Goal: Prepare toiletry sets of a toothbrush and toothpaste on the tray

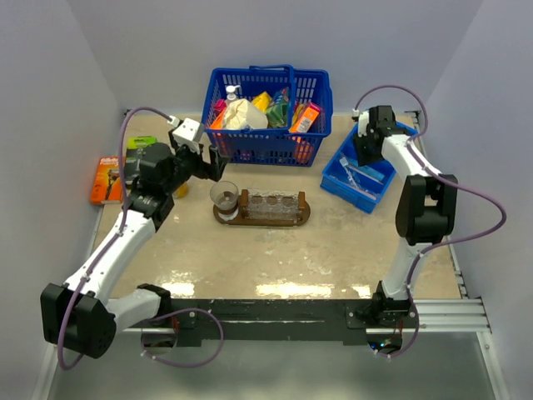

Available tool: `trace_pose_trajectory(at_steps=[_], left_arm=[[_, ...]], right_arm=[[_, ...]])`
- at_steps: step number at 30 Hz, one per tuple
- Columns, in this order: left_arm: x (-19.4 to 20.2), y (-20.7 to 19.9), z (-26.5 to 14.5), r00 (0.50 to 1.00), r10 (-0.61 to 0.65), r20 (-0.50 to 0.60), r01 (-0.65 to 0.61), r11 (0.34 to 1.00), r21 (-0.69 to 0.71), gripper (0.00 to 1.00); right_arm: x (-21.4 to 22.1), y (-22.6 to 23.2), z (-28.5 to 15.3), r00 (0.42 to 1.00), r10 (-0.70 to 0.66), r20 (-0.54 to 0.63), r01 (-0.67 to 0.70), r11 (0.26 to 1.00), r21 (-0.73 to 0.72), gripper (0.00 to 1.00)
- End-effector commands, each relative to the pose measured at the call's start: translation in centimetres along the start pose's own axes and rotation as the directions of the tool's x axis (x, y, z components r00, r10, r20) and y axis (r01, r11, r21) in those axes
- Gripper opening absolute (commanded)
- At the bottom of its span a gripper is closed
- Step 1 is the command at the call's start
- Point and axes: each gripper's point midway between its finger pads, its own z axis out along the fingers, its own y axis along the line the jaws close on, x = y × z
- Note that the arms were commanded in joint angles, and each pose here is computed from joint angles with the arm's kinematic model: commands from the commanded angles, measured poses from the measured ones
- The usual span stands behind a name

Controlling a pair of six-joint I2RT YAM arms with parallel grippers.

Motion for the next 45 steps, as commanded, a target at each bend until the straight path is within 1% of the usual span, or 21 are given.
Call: trace_pose_trajectory(at_steps=[1, 3, 4, 5, 7, 8, 10, 11, 13, 16, 17, 22, 28, 36, 39, 43, 45], left_arm=[[-4.7, -1.0, 0.8, 0.989, -0.005, 0.148, -0.003, 0.999, 0.053, 0.91], [-4.9, -1.0, 1.5, 0.987, -0.019, 0.162, 0.010, 0.998, 0.058, 0.91], [-5.5, -0.9, 1.7, 0.981, -0.020, 0.194, 0.009, 0.998, 0.058, 0.91], [-4.7, -0.7, 2.3, 0.983, -0.022, 0.183, 0.013, 0.999, 0.053, 0.92], [-4.5, -0.6, 2.8, 0.981, 0.003, 0.194, -0.014, 0.998, 0.058, 0.93], [-3.7, -0.4, 3.3, 0.984, 0.005, 0.178, -0.015, 0.998, 0.053, 0.93], [-3.2, 0.1, 3.8, 0.983, 0.025, 0.180, -0.032, 0.999, 0.033, 0.93], [-2.1, 0.2, 4.2, 0.987, 0.033, 0.159, -0.039, 0.999, 0.034, 0.94], [-1.3, 0.4, 4.6, 0.990, 0.049, 0.135, -0.054, 0.998, 0.035, 0.94], [-0.2, 0.3, 5.2, 0.995, 0.044, 0.091, -0.049, 0.998, 0.051, 0.94], [-0.4, 0.3, 5.3, 0.995, 0.043, 0.088, -0.048, 0.998, 0.051, 0.94], [-0.5, 1.1, 5.1, 0.998, 0.043, 0.047, -0.044, 0.999, 0.006, 0.94], [-0.8, 1.7, 5.0, 0.998, 0.056, 0.012, -0.055, 0.998, -0.025, 0.95], [-0.2, 2.0, 4.4, 0.999, 0.035, -0.011, -0.036, 0.998, -0.056, 0.95], [0.0, 2.0, 4.3, 0.999, 0.029, -0.016, -0.030, 0.998, -0.057, 0.95], [0.4, 2.0, 4.4, 1.000, 0.020, -0.023, -0.021, 0.998, -0.056, 0.95], [0.6, 2.0, 4.3, 0.999, 0.017, -0.027, -0.019, 0.998, -0.055, 0.95]], right_arm=[[-0.8, -0.3, 0.2, 1.000, -0.019, -0.002, 0.019, 1.000, -0.008, 0.38], [-0.4, -0.1, 0.7, 1.000, -0.021, -0.012, 0.021, 1.000, -0.012, 0.39], [0.0, 0.0, 1.0, 1.000, -0.020, -0.022, 0.019, 1.000, -0.017, 0.39], [0.2, 0.0, 1.3, 0.999, -0.032, -0.025, 0.031, 0.999, -0.018, 0.39], [1.2, -0.3, 1.7, 0.998, -0.034, -0.045, 0.034, 0.999, 0.002, 0.38], [0.8, -0.4, 1.9, 1.000, -0.020, -0.017, 0.020, 1.000, 0.011, 0.38], [1.3, -0.4, 1.8, 1.000, -0.007, -0.006, 0.007, 1.000, 0.021, 0.38], [1.3, -0.5, 1.9, 1.000, -0.002, 0.004, 0.002, 1.000, 0.029, 0.38], [2.4, -0.7, 2.3, 1.000, -0.004, -0.018, 0.005, 0.999, 0.054, 0.39], [2.3, -1.1, 2.6, 1.000, -0.014, -0.025, 0.016, 0.997, 0.070, 0.42], [3.0, -0.9, 3.2, 0.998, -0.027, -0.060, 0.030, 0.998, 0.056, 0.42], [1.8, -0.7, 3.2, 0.999, -0.032, -0.034, 0.034, 0.999, 0.035, 0.45], [0.4, -0.7, 2.9, 0.998, -0.066, -0.011, 0.067, 0.997, 0.040, 0.46], [2.1, 0.1, 5.3, 0.992, -0.099, -0.078, 0.100, 0.995, 0.015, 0.45], [2.9, -0.1, 5.9, 0.990, -0.109, -0.093, 0.113, 0.993, 0.043, 0.45], [2.9, -0.7, 6.4, 0.993, -0.100, -0.070, 0.106, 0.990, 0.093, 0.43], [3.3, -1.3, 6.6, 0.991, -0.105, -0.083, 0.116, 0.984, 0.133, 0.40]])
